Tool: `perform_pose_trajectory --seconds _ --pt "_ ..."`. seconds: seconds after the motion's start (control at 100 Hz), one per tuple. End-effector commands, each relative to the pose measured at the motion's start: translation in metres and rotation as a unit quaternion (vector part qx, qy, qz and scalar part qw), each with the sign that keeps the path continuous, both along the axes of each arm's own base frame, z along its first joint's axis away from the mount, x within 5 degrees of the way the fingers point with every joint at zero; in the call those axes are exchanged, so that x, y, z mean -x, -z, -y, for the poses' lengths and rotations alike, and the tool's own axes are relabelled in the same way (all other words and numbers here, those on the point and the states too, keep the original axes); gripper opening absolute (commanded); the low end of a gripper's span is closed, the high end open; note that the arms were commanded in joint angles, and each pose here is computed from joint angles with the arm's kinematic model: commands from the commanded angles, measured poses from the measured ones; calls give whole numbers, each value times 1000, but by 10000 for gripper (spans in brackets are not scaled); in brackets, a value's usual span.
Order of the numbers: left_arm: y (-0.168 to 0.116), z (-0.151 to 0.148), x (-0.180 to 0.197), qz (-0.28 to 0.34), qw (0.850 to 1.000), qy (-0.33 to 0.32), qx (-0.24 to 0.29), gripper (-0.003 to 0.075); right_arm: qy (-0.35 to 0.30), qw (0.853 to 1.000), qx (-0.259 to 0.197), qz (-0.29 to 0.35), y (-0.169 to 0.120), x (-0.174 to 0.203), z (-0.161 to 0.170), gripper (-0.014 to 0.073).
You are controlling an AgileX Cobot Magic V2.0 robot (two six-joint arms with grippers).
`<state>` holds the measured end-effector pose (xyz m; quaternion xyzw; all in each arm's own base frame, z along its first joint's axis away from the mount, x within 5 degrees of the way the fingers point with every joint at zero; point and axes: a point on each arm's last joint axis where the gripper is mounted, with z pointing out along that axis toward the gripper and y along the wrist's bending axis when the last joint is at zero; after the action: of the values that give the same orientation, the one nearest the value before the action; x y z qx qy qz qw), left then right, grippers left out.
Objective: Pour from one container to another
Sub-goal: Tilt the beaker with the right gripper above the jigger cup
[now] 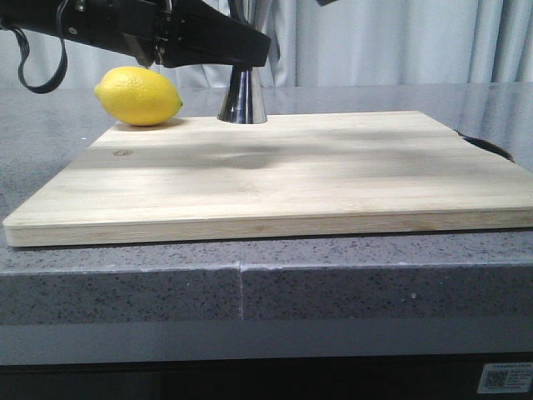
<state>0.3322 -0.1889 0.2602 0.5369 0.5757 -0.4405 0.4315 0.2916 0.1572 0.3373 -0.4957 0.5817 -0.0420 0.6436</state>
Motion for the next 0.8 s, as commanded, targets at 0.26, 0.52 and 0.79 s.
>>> perform_pose_trajectory --seconds 0.26,0.52,0.79 --pt "-40 2 20 15 994 70 79 113 -31 998 -4 56 -26 8 -2 277" --pt "-40 2 20 15 994 70 79 113 -39 997 24 69 -26 8 -3 277" --pt "-40 2 20 15 994 70 79 113 -34 995 34 88 -36 6 -2 277"
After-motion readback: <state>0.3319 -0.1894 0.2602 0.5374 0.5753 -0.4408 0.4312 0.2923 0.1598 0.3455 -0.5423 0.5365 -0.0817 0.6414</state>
